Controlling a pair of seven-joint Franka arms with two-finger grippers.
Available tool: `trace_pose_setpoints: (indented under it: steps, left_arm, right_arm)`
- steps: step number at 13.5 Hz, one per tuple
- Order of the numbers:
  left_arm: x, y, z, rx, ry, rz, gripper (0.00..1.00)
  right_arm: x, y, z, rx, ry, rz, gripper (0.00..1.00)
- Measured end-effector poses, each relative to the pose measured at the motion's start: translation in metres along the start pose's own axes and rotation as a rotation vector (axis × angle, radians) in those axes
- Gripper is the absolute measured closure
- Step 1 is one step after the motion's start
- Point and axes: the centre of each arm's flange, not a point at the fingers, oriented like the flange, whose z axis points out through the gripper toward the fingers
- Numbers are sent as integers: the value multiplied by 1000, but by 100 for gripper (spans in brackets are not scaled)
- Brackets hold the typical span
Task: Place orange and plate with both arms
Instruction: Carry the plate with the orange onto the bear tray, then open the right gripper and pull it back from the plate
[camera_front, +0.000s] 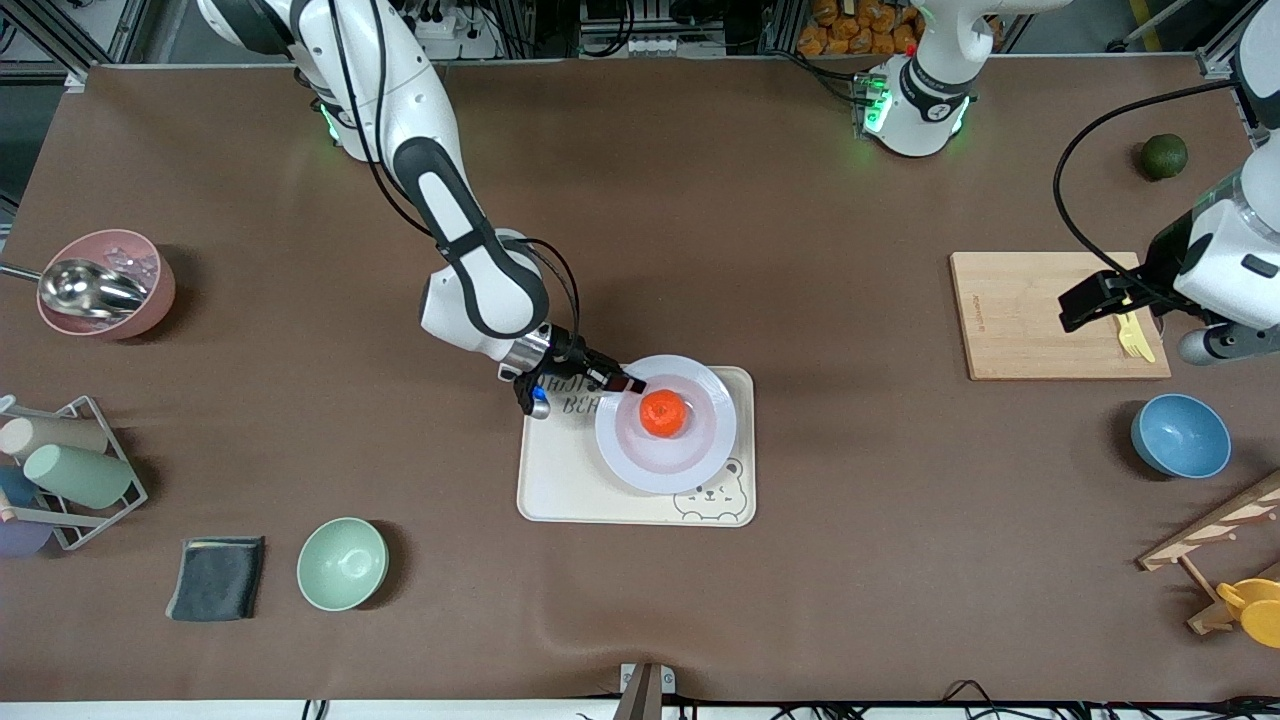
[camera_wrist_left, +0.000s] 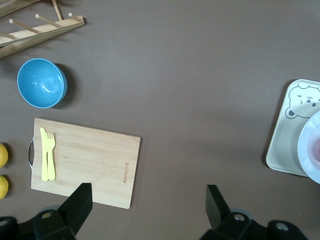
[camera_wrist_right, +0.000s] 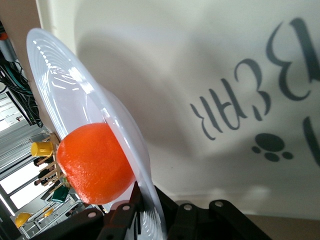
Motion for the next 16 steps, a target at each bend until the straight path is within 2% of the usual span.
trace_pose_setpoints:
  steps: [7, 9, 13, 16]
  left_arm:
    - [1, -3, 0, 0, 0, -6, 0]
    - [1, -3, 0, 0, 0, -6, 0]
    - [1, -4, 0, 0, 0, -7, 0]
    - [2, -8, 0, 0, 0, -14, 0]
  right_arm:
    - [-1, 11, 11, -19, -9, -33, 92]
    - [0, 10, 12, -18, -7, -36, 76]
    - [3, 2, 9, -3, -2, -42, 31]
    - [8, -8, 1, 15, 10, -43, 1]
